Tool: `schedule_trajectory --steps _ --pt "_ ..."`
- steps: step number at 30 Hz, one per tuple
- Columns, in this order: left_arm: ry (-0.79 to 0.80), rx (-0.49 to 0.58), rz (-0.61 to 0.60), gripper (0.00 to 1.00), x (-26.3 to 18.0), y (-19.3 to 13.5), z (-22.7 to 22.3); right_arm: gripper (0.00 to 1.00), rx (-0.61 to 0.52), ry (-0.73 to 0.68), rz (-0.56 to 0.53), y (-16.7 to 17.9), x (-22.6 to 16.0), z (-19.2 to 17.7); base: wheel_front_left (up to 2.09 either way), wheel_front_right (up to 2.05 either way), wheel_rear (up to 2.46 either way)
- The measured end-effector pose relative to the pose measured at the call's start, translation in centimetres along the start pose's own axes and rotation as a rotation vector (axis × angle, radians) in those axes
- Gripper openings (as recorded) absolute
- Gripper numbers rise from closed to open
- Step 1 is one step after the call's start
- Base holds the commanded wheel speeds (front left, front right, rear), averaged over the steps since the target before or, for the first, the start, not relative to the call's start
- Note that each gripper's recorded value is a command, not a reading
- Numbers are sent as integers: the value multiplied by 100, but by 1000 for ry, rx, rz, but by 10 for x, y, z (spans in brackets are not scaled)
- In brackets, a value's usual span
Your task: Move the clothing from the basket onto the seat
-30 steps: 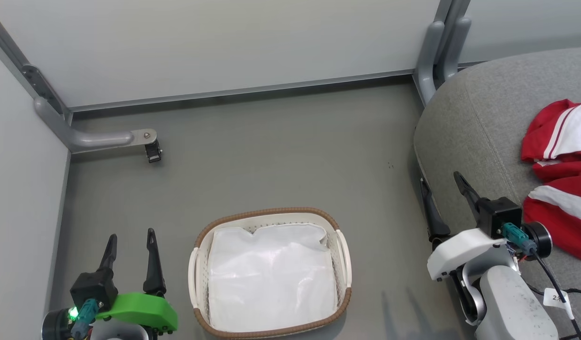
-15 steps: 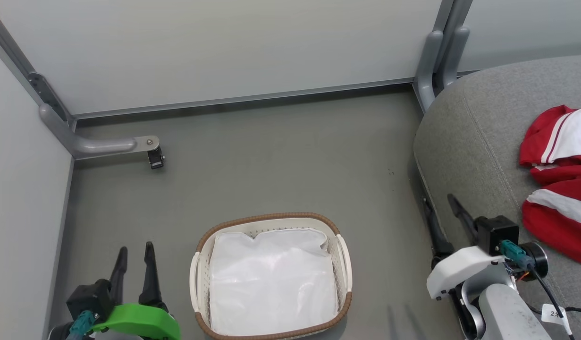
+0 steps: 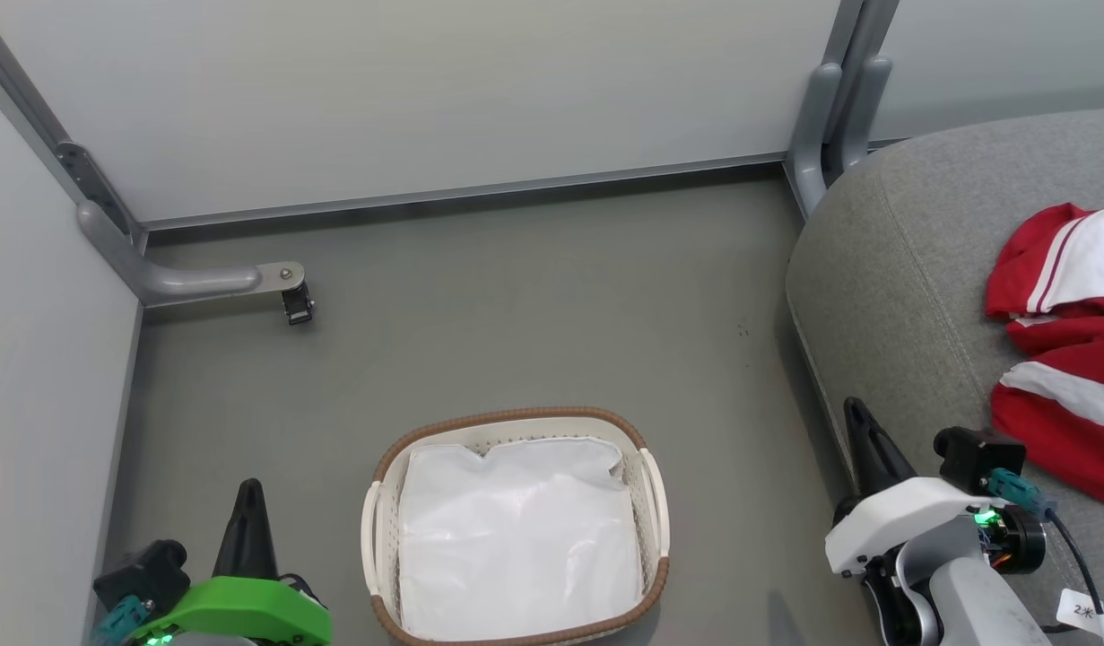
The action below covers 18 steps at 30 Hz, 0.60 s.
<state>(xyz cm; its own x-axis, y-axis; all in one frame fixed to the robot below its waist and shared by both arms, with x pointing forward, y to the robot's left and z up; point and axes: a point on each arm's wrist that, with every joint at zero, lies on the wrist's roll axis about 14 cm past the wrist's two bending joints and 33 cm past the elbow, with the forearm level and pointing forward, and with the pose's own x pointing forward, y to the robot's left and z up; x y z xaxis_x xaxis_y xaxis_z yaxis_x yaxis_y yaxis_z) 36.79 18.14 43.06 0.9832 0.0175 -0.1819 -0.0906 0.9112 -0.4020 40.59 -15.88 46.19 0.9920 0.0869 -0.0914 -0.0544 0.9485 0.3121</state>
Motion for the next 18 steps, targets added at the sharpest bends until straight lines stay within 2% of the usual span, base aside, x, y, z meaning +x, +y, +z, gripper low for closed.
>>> schedule_trajectory --steps 18 --pt "-5 -280 31 0 1 5 10 0 303 -18 -59 -12 -4 9 0 0 0"
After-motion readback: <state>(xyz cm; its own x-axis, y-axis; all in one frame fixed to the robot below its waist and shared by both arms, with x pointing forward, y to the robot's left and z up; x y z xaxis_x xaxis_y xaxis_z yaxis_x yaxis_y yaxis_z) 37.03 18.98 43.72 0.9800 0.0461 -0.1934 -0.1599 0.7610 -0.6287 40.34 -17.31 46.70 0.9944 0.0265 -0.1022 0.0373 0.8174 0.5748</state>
